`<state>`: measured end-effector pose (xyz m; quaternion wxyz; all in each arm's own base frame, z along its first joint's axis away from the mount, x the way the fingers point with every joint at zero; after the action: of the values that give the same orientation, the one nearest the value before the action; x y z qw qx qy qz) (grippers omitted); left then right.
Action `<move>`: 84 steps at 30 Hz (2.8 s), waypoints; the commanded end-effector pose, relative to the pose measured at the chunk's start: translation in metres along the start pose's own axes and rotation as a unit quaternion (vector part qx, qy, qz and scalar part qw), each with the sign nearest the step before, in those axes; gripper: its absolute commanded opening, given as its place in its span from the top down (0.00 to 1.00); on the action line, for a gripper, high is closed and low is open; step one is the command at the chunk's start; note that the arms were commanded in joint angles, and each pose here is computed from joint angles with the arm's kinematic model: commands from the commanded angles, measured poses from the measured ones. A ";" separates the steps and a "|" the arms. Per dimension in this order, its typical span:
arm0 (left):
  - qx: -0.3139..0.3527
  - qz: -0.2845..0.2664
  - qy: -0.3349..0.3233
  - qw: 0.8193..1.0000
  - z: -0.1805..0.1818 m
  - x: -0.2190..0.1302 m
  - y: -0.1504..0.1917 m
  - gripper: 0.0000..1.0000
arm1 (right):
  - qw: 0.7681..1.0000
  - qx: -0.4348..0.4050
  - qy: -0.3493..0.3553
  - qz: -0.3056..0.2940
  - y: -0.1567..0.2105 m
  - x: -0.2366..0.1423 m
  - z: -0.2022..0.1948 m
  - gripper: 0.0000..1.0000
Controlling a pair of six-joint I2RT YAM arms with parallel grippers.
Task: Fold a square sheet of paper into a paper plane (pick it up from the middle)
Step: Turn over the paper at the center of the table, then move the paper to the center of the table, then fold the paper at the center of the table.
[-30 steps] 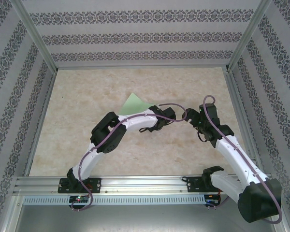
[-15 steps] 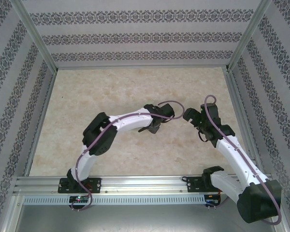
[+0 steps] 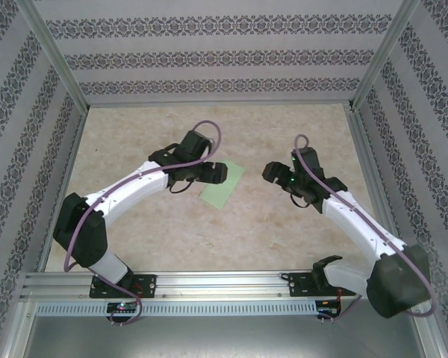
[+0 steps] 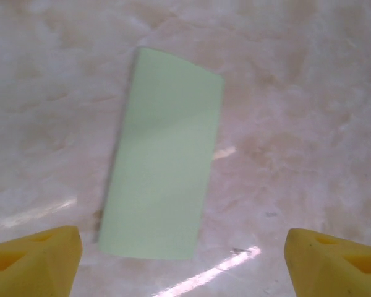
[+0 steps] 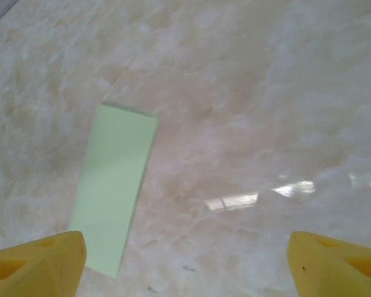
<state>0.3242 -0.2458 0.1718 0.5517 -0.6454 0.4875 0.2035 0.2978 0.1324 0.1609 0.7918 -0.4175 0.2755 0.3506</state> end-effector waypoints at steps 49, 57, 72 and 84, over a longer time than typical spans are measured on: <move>-0.217 -0.004 0.130 0.968 0.078 0.003 0.034 0.12 | 0.955 -0.197 -0.108 0.193 0.118 0.091 0.116 0.46; -0.172 0.033 0.204 0.963 0.007 0.022 0.036 0.46 | 0.991 -0.046 -0.063 0.109 0.093 0.060 0.062 0.36; -0.171 0.134 0.157 0.963 -0.021 0.102 0.080 0.77 | 0.991 0.023 -0.069 0.113 0.101 0.053 0.026 0.32; -0.174 0.173 0.076 0.966 0.012 0.122 0.120 0.77 | 0.983 0.034 -0.051 0.172 0.126 0.067 0.020 0.35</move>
<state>0.2915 -0.2875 0.0365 0.3258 -0.6763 0.5973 0.2824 0.2469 0.2161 0.0687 0.7529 -0.3326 0.3071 0.4777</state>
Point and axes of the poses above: each hand's point on the last joint's axis, 136 mm out from that joint toward the fingers, its own x axis out along the fingers, its own z axis along the line the jaws close on, y = z × x, the point moved 2 cm from there along -x, back along the fingers, and after that the axes turned 2 degrees about x, right-handed, at the moved point
